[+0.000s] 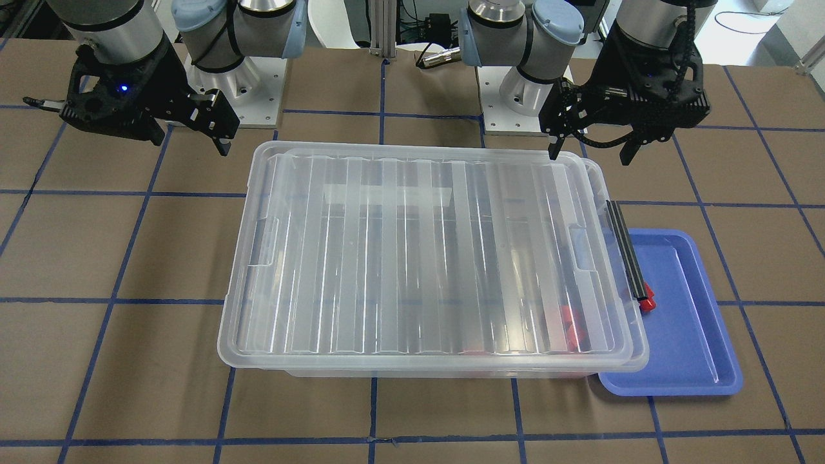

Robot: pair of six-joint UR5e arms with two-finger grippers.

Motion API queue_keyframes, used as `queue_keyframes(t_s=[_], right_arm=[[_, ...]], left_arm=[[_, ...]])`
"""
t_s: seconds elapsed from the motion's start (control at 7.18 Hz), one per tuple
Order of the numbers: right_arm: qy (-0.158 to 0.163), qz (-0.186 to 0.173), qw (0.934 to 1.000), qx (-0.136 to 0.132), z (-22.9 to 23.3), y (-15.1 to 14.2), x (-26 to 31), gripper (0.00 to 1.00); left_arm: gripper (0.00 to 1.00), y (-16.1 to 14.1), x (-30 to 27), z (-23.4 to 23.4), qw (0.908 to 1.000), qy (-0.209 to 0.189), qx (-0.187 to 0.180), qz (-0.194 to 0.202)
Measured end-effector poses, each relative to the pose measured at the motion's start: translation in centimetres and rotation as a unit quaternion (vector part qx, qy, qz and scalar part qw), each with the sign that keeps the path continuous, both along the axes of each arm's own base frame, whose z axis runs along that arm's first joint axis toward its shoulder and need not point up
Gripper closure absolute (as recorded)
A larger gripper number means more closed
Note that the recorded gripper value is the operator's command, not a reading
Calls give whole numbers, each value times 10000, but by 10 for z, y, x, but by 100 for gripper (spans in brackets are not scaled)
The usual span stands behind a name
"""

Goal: Place red block in blue tray from box

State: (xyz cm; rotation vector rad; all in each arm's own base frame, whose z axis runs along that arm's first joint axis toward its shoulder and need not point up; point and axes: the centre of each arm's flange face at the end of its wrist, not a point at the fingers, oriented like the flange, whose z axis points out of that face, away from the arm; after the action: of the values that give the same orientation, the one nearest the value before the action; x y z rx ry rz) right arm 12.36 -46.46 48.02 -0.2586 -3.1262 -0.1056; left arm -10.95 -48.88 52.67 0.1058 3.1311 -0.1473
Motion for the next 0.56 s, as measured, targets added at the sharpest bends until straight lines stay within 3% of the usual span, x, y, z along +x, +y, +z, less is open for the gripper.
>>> queue_keyframes(t_s=[0.56], right_arm=[[98, 29, 9999, -9, -1, 3, -2, 0]], left_arm=[[0, -3, -1, -2, 9998, 17, 14, 215]])
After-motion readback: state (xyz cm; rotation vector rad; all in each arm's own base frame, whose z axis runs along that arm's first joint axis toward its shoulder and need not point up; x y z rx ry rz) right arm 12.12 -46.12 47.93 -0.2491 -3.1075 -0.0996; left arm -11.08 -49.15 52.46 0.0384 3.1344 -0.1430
